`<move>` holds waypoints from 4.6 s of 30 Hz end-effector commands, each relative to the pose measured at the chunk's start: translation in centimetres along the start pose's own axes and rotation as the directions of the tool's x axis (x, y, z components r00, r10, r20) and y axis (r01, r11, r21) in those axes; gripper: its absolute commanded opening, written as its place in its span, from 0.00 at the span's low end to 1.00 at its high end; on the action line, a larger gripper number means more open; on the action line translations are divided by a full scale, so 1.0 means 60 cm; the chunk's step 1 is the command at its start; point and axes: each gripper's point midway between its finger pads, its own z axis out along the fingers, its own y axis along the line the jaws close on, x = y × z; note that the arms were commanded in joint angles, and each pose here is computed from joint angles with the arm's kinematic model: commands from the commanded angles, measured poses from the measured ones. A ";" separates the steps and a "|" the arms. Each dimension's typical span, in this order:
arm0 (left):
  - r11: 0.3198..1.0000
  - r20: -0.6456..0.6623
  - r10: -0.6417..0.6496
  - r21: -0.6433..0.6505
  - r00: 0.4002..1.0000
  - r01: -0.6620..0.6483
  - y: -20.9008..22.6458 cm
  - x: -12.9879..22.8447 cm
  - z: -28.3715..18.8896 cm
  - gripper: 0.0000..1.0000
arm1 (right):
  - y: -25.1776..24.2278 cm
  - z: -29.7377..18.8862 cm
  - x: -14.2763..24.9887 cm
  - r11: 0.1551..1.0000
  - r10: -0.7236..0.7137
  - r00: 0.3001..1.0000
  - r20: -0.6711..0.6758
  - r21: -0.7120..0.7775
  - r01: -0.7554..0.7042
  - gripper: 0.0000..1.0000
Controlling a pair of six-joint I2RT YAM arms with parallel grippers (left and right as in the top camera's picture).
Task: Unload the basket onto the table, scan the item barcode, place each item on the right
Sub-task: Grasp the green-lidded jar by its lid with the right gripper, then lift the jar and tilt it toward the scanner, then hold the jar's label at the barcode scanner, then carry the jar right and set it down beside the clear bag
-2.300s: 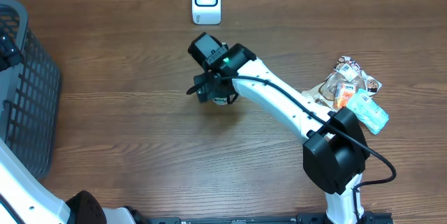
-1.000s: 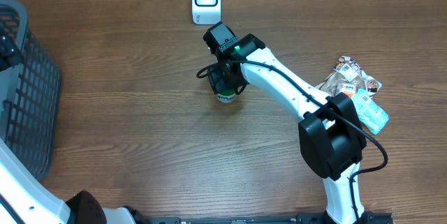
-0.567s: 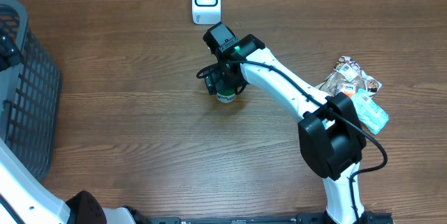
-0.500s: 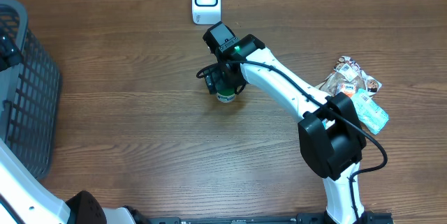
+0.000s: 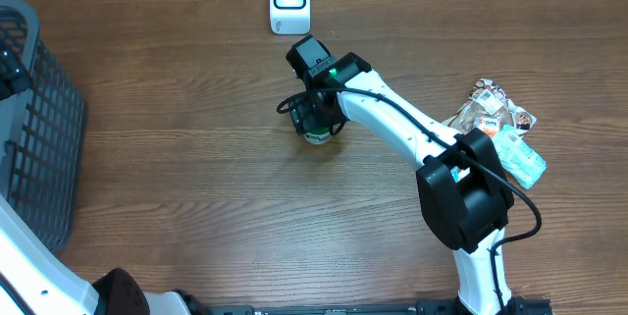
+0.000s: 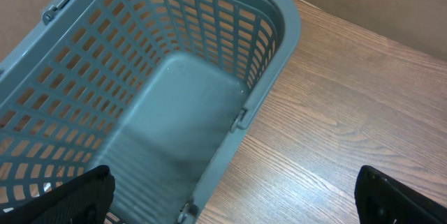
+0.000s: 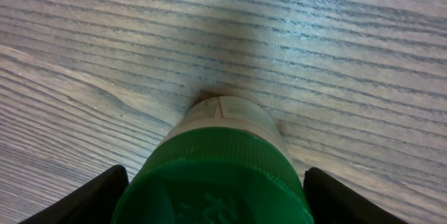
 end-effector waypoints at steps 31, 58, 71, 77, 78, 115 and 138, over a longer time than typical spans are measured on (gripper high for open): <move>1.000 0.009 -0.006 0.005 1.000 0.006 -0.002 -0.002 -0.004 0.99 | 0.087 -0.371 -0.040 0.532 -0.128 0.945 0.300 -0.784 0.321 0.49; 1.000 0.009 -0.006 0.005 1.000 0.006 -0.002 -0.002 -0.004 1.00 | 0.051 -0.455 -0.054 0.282 -0.052 0.891 0.452 -0.849 0.447 0.49; 1.000 0.009 -0.006 0.005 1.000 0.006 -0.002 -0.002 -0.004 1.00 | -0.033 -0.274 -0.188 0.928 -0.342 0.792 0.505 0.050 0.369 0.50; 1.000 0.009 -0.006 0.005 1.000 0.006 -0.002 -0.002 -0.004 0.99 | -0.026 -0.289 -0.280 0.801 -0.592 0.551 0.587 0.354 0.483 0.49; 1.000 0.009 -0.006 0.005 1.000 0.006 -0.002 -0.002 -0.004 0.99 | -0.023 -0.288 -0.295 0.771 -0.630 0.505 0.591 0.396 0.499 0.48; 1.000 0.009 -0.006 0.005 1.000 0.006 -0.002 -0.002 -0.004 1.00 | -0.097 -0.116 -0.463 0.134 -0.990 0.091 0.111 0.943 0.303 0.48; 1.000 0.009 -0.006 0.005 1.000 0.006 -0.002 -0.002 -0.004 1.00 | -0.010 -0.289 -0.441 0.690 -0.711 0.131 0.691 0.650 0.318 0.49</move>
